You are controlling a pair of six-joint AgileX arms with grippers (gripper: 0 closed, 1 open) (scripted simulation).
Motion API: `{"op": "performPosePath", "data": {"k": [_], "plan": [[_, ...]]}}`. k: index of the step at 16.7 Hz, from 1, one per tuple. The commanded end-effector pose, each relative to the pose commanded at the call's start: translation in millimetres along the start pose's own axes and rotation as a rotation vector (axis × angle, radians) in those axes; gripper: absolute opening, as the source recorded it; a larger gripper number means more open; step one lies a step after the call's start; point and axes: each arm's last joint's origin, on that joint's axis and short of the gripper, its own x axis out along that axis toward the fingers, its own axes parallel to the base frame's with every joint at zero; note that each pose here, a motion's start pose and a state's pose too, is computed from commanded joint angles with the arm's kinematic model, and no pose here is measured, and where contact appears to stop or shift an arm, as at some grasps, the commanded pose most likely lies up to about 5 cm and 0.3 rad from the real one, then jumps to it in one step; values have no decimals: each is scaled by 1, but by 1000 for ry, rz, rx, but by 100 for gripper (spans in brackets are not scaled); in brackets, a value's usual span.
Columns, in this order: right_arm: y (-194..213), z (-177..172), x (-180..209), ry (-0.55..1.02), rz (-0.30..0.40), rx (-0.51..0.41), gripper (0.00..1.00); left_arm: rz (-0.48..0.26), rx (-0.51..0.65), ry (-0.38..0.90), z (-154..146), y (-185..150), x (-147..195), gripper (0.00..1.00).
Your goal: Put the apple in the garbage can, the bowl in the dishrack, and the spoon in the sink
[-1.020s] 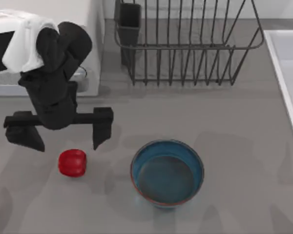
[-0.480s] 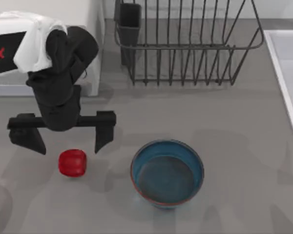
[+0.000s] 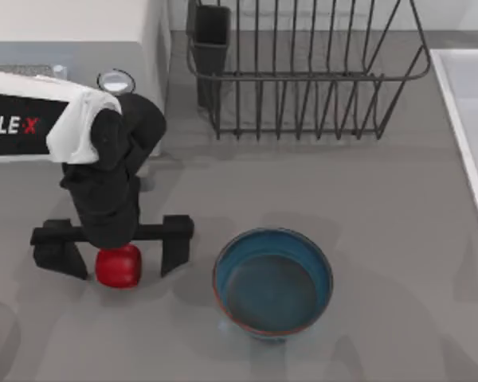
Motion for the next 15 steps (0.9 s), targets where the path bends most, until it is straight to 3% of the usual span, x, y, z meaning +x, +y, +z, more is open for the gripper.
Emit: {"op": "performPosePath", "data": {"k": [3,15], "plan": [[0,0,0,0,0,0,100,0,0,0,0,0,0,100],[0,0,0,0,0,0,100,0,0,0,0,0,0,10]]}}
